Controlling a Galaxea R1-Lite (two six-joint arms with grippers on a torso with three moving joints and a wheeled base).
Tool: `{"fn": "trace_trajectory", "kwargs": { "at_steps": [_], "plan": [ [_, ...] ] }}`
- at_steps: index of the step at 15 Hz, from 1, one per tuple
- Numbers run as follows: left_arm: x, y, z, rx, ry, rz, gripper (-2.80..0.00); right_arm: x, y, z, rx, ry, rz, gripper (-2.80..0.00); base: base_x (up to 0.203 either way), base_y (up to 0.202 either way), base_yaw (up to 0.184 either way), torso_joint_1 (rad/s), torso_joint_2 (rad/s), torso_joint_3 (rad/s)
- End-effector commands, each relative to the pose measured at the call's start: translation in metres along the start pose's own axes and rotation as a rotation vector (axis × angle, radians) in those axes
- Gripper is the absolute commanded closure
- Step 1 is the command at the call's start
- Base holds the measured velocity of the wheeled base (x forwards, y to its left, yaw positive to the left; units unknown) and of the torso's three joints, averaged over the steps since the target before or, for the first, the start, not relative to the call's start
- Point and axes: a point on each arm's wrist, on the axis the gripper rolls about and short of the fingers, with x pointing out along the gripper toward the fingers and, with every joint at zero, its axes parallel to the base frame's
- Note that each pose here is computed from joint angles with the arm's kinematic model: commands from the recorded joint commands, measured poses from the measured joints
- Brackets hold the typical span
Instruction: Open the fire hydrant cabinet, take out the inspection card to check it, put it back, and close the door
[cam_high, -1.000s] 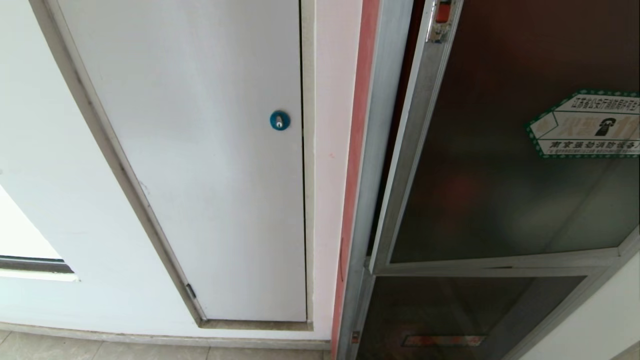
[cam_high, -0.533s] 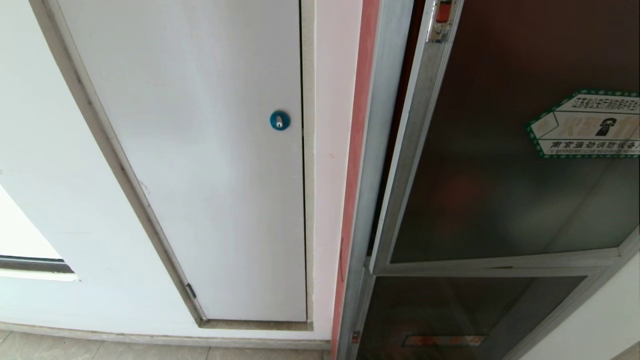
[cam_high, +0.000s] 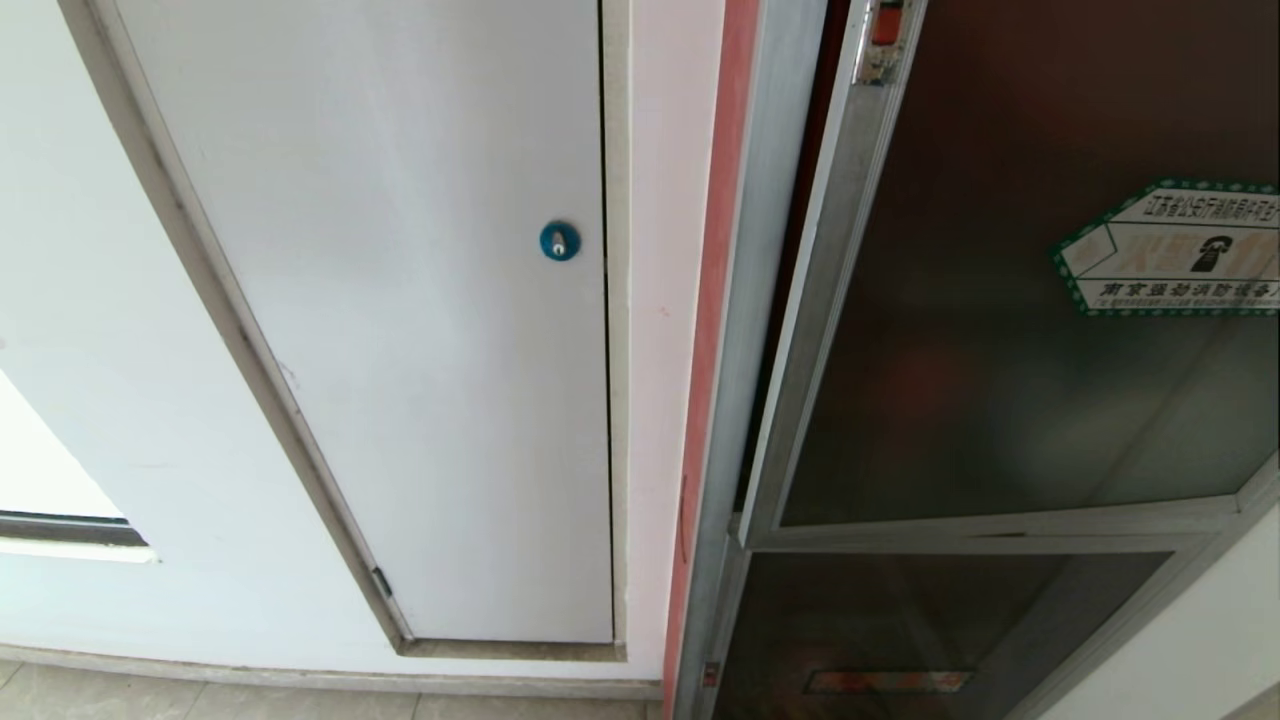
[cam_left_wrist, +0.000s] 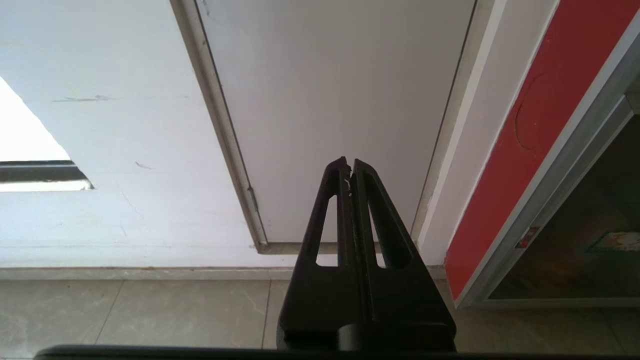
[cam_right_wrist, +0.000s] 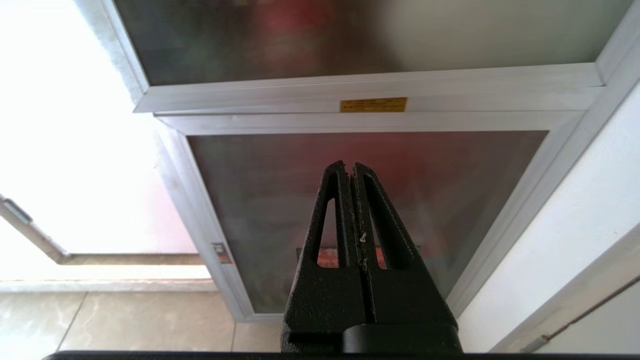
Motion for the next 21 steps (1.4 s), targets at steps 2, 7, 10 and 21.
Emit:
{"fn": "trace_trajectory", "kwargs": {
  "at_steps": [2,7,10,21],
  "plan": [
    [0.0001,0.0000,-0.0001,0.000,0.002,0.001,0.00,0.0002,0.0003,0.0000,-0.004,0.003,0.014,0.00,0.000,0.000,0.000,0.000,0.00,0.000],
    [0.0001,0.0000,0.0001,0.000,0.001,-0.001,0.00,0.0001,0.0003,-0.0001,0.006,0.001,0.014,0.00,0.000,0.000,0.000,0.000,0.00,0.000],
    [0.0001,0.0000,0.0000,0.000,0.001,0.001,0.00,0.0002,0.0003,0.0001,0.027,0.001,0.014,0.00,0.000,0.000,0.000,0.000,0.00,0.000],
    [-0.0020,-0.0001,0.0078,0.035,-0.032,-0.006,0.00,0.0001,0.0003,0.0001,0.027,0.000,0.014,0.00,0.000,0.000,0.000,0.000,0.00,0.000]
  ]
}}
